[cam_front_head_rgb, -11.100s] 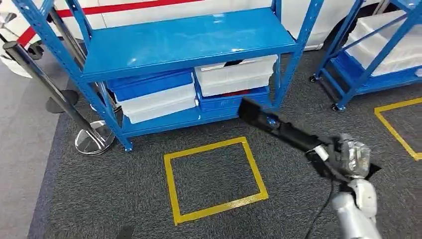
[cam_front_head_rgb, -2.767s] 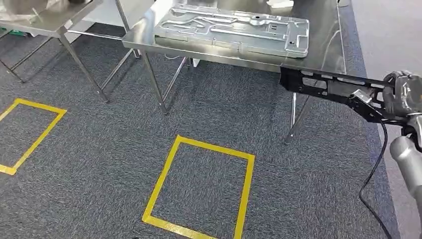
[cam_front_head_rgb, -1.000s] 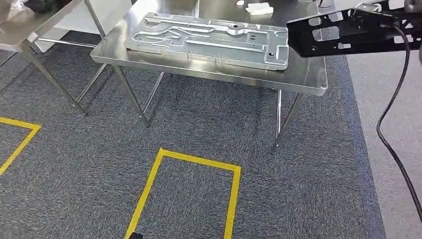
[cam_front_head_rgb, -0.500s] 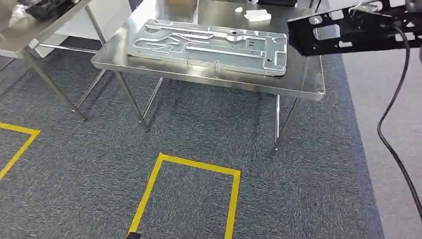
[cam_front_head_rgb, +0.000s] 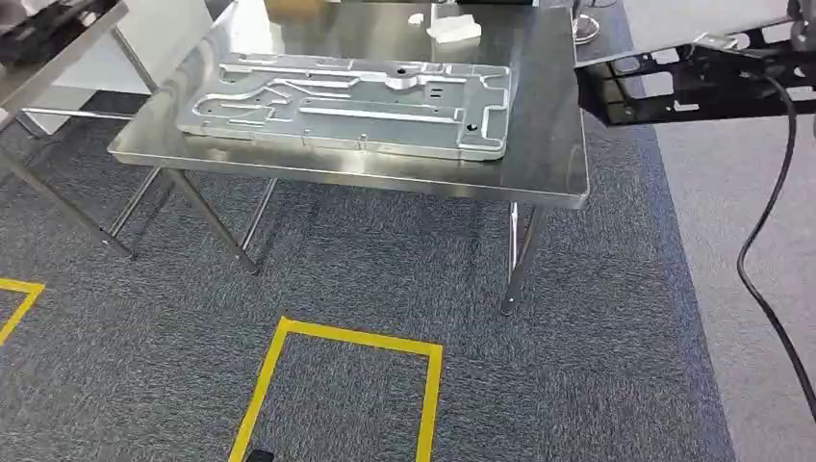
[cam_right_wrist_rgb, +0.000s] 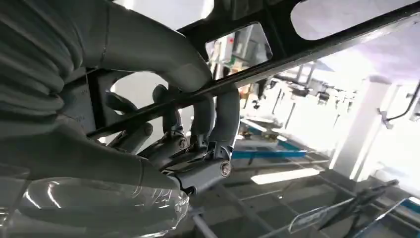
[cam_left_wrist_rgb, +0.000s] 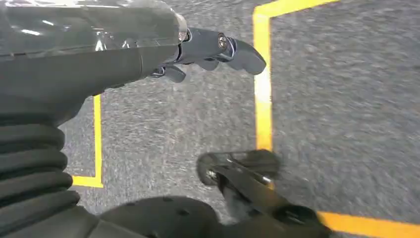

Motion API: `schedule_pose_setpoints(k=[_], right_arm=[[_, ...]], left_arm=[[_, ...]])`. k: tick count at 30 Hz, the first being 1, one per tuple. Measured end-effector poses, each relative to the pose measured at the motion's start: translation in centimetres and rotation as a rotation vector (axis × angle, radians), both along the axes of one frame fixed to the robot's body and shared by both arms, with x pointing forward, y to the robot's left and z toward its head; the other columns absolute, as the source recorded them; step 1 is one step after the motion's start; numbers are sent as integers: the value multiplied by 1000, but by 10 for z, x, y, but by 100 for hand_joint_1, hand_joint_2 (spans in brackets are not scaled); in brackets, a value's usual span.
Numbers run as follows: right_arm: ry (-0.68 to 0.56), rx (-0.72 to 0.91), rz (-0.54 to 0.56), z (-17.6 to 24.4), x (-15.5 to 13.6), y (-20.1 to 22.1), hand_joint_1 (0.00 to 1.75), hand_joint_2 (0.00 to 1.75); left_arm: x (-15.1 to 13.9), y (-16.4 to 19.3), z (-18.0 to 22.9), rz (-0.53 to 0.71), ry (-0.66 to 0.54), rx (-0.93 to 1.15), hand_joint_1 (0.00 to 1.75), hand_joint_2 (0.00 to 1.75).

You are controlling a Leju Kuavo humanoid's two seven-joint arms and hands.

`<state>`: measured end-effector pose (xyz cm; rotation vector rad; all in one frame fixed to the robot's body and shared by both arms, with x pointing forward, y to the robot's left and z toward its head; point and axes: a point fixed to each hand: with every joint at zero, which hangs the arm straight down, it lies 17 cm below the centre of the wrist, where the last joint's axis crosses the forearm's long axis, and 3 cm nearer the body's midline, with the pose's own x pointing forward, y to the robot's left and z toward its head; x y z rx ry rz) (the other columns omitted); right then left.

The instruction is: Take the parts from the cabinet and place them on the table.

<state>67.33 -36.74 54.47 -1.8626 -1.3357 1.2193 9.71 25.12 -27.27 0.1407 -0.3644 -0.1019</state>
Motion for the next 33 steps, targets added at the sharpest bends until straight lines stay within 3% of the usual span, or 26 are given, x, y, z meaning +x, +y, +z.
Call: schedule_pose_setpoints(k=[7, 9, 16, 27, 33], right_arm=[[84, 11, 133, -63, 8, 39, 175, 175], [110, -19, 182, -82, 9, 68, 175, 175], [135, -50, 192, -71, 11, 114, 175, 175], [170, -49, 443, -80, -16, 276, 175, 175], [247, -8, 489, -89, -27, 317, 175, 175]], left_arm=[[-13, 4, -2, 17, 25, 10, 0, 175], [-9, 4, -2, 28, 18, 12, 0, 175], [4, 8, 1, 27, -11, 18, 0, 175], [9, 0, 2, 10, -23, 10, 0, 175], [14, -3, 3, 17, -25, 0, 0, 175]])
